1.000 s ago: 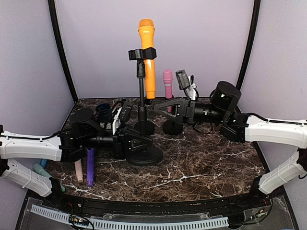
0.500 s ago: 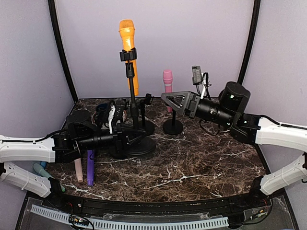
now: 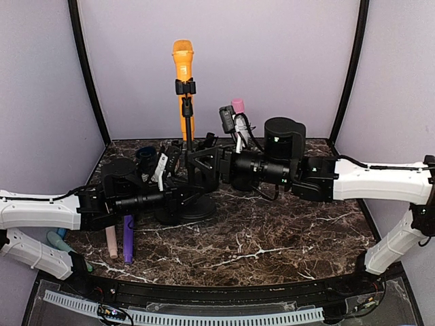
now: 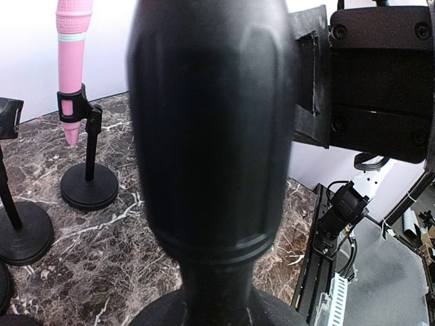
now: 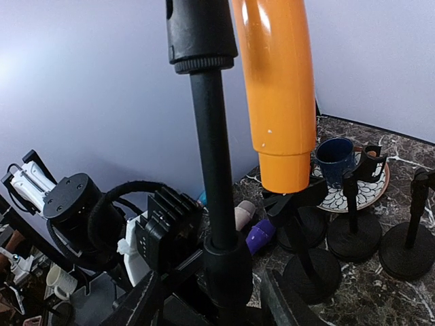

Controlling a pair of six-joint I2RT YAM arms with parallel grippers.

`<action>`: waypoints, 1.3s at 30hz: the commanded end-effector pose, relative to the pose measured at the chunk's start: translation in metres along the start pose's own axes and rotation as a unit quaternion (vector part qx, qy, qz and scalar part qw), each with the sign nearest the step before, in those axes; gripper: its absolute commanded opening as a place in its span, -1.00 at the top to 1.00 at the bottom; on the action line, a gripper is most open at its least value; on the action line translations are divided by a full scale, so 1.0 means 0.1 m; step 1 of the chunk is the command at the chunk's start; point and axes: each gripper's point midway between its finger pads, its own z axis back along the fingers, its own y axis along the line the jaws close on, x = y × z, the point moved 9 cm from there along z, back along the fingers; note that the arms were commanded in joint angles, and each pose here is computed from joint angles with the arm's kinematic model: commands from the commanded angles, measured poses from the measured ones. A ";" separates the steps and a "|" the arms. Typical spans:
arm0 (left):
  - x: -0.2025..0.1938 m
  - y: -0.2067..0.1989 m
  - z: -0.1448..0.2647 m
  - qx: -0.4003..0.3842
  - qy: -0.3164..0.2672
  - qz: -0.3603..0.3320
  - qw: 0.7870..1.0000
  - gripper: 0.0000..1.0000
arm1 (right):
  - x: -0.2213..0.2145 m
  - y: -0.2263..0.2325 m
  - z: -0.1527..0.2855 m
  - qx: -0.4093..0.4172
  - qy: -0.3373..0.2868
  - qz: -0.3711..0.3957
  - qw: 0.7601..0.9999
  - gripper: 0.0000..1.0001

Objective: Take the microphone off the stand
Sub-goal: Unscrew the knob on the stand of the microphone stand.

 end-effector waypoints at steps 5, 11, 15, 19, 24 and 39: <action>0.34 -0.13 0.04 -0.027 -0.067 -0.020 0.997 1.00 | 0.04 0.05 -0.16 -0.002 0.004 0.024 1.000 0.12; 0.33 -0.14 0.03 -0.037 -0.062 -0.022 0.997 1.00 | -0.02 0.05 -0.25 0.010 0.020 0.024 0.999 0.26; 0.32 -0.17 0.02 -0.052 -0.055 -0.024 0.997 1.00 | -0.01 0.06 -0.27 0.020 0.014 0.027 0.999 0.34; 0.30 -0.20 0.03 -0.077 -0.053 -0.026 0.995 1.00 | 0.02 0.06 -0.29 0.027 0.013 0.032 0.999 0.51; 0.30 -0.25 0.07 -0.108 -0.060 -0.020 0.992 1.00 | 0.10 0.05 -0.14 0.100 -0.007 0.015 0.995 0.73; 0.49 -0.49 0.19 -0.250 -0.072 -0.015 0.966 1.00 | 0.41 0.21 0.40 0.288 -0.004 0.016 0.957 0.32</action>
